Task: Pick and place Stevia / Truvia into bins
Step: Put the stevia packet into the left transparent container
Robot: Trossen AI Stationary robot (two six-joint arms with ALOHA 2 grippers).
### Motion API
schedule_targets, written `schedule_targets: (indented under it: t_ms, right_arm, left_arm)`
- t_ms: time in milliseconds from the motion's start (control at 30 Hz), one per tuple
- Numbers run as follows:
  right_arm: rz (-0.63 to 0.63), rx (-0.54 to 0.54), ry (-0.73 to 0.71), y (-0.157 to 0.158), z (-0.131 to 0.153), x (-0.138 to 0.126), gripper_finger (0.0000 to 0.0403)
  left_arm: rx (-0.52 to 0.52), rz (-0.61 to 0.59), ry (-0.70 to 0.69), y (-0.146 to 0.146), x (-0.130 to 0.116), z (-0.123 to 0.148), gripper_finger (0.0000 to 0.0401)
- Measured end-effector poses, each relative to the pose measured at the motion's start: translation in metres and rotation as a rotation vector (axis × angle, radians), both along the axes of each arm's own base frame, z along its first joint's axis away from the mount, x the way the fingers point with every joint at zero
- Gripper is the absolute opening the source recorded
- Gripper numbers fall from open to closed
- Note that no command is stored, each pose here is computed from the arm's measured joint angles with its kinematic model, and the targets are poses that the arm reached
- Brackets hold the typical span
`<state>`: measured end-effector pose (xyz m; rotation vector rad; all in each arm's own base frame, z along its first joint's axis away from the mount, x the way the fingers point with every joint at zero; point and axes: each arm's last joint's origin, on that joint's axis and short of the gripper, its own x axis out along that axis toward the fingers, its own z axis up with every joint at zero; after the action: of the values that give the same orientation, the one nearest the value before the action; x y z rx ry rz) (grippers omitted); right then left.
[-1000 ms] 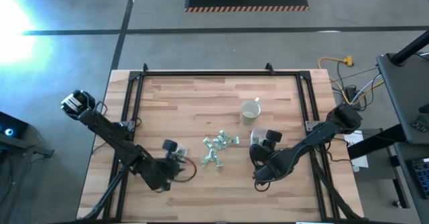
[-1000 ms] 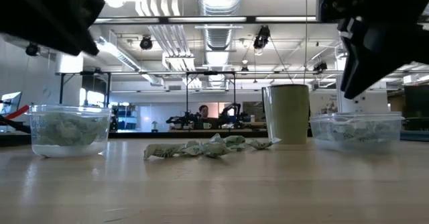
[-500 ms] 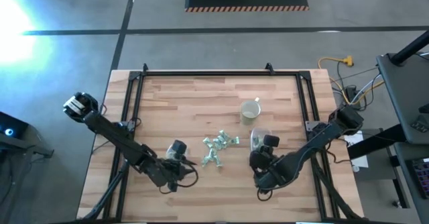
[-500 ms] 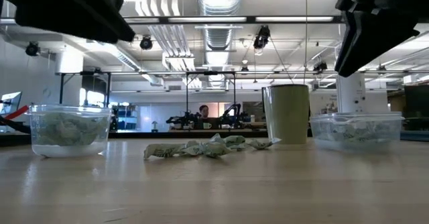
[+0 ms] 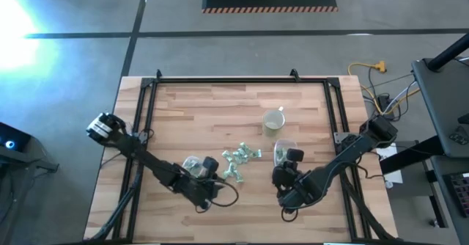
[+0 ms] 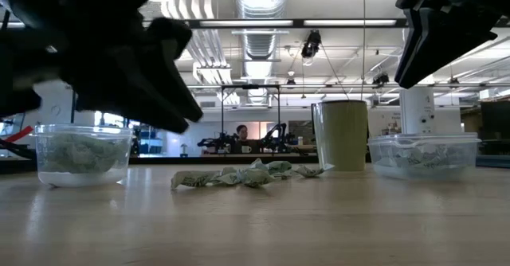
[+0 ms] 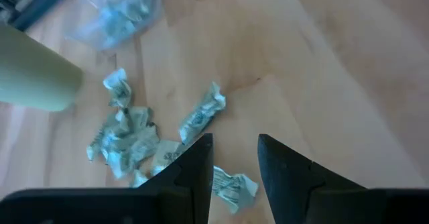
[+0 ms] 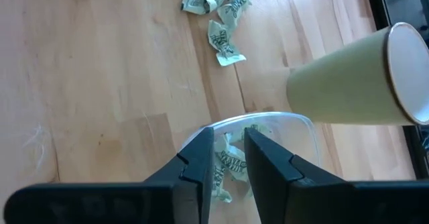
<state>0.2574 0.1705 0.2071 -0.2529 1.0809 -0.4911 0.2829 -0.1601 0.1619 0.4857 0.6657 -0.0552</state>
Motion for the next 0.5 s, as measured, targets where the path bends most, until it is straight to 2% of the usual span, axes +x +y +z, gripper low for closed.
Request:
schedule_targets:
  t_ms: [200,400,500]
  right_arm:
    - [0.0,0.002,-0.002,0.0,0.0,0.0,0.0077]
    - [0.0,0.002,-0.002,0.0,0.0,0.0,0.0069]
    - [0.0,0.003,-0.003,0.0,0.0,0.0,0.0068]
  left_arm:
    - [0.018,0.035,0.05,0.006,0.017,-0.017,0.0101]
    - [-0.085,0.021,0.096,0.011,0.021,-0.021,0.0101]
    - [-0.099,0.04,0.115,0.013,0.021,-0.022,0.0101]
